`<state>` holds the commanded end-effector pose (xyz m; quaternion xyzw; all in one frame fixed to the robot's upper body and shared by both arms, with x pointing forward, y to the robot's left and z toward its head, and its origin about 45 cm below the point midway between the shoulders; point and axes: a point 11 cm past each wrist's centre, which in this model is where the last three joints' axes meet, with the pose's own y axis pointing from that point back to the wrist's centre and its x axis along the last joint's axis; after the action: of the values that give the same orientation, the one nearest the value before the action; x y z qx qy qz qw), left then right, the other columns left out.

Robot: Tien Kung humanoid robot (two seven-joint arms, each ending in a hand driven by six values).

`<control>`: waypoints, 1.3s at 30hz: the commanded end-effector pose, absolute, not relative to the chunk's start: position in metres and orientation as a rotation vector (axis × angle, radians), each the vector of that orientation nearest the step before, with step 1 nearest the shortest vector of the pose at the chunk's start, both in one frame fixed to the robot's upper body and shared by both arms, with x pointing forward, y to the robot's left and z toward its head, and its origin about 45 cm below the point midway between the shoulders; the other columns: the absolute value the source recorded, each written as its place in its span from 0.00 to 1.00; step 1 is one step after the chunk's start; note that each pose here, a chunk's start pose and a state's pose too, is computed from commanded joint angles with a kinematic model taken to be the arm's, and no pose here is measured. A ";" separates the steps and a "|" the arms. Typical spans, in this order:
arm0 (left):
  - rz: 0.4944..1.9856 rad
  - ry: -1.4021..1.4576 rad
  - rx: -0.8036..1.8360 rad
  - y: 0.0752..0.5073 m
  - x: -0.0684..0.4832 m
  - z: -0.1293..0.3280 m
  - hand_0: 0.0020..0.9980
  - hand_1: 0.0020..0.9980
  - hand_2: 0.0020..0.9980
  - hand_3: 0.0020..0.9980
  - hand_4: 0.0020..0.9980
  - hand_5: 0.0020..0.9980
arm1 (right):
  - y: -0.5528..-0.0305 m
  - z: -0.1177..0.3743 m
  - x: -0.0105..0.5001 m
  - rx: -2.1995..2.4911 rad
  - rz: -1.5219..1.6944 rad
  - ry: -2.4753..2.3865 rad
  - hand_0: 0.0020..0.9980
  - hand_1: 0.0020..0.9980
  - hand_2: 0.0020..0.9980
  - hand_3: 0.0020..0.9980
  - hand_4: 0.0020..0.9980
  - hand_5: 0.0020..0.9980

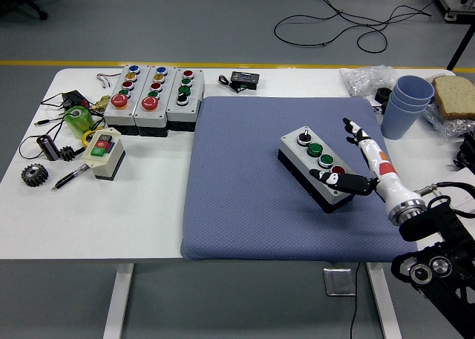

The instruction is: Pick up the button,place it on the desk,press the button,press the button

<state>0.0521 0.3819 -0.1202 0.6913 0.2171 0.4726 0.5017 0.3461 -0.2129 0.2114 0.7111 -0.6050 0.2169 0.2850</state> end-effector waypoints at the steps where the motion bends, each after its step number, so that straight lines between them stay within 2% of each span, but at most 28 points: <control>1: 1.142 0.525 1.670 0.382 0.052 -0.120 0.60 0.63 0.67 0.54 0.35 0.69 | -0.212 0.212 0.346 1.886 0.607 -1.611 1.00 0.95 1.00 1.00 1.00 0.19; 11: 1.149 0.526 1.665 0.381 0.055 -0.120 0.59 0.63 0.67 0.54 0.35 0.69 | -0.194 0.222 0.357 1.629 0.855 -1.594 1.00 0.98 1.00 1.00 1.00 0.18; 21: 1.156 0.529 1.666 0.382 0.056 -0.120 0.60 0.63 0.67 0.55 0.35 0.69 | -0.174 0.208 0.362 1.653 0.761 -1.513 1.00 0.98 1.00 1.00 1.00 0.20; 38: 1.156 0.529 1.673 0.383 0.055 -0.119 0.60 0.63 0.67 0.54 0.36 0.70 | -0.172 0.200 0.388 1.530 0.745 -1.408 1.00 0.96 1.00 1.00 1.00 0.20; 39: 1.155 0.529 1.673 0.383 0.055 -0.119 0.60 0.63 0.67 0.55 0.36 0.70 | -0.171 0.200 0.390 1.528 0.745 -1.405 0.96 0.94 1.00 1.00 1.00 0.20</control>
<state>0.0553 0.3831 -0.1194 0.6910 0.2183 0.4769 0.4974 0.3895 -0.1709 0.2001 0.6183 -0.5684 0.3014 0.4514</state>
